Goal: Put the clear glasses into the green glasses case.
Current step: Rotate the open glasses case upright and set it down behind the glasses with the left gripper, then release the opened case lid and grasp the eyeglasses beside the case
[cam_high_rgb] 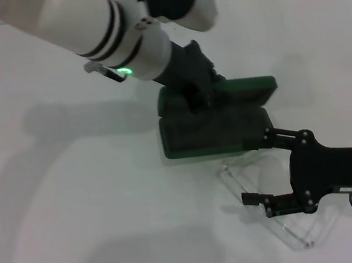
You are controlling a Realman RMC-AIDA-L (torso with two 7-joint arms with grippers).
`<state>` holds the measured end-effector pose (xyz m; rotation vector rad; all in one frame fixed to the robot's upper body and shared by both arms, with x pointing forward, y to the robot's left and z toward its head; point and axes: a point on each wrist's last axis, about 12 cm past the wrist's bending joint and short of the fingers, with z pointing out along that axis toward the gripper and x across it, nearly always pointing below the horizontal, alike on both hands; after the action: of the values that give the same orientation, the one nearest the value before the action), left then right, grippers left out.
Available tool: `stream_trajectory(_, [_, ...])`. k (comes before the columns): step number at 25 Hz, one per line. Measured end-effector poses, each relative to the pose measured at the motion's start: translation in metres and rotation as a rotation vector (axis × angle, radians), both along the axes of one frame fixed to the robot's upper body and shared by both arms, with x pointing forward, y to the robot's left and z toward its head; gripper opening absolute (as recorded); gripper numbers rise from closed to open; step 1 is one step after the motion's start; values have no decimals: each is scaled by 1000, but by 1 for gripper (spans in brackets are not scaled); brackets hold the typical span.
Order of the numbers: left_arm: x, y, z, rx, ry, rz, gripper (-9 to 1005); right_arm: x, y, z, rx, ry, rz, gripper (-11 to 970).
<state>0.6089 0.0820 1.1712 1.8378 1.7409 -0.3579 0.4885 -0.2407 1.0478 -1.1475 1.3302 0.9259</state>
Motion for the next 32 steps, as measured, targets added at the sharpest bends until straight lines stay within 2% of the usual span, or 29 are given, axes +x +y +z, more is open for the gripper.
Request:
stream_trajectory(5, [-2,-8,0,-10,-15,-22,205,-3,-1,-1,2,-2,1,855])
stream_trajectory(18, [0,-3,-13,-8,-55,-19,206,-9,1,-3,5,8,23,855])
stream_trajectory(22, [-6,-8,-20,22,-64,-48,206,-9,1,-3,5,9,28,855])
stream_trajectory(29, [-5,-11,-22,13,-91,-27,209,-11,-1,-4,1,14,34,855])
stream_trajectory(32, [-5,-10,-20,-2,-101,-9,305,-13,-2,-5,1,20,27,855])
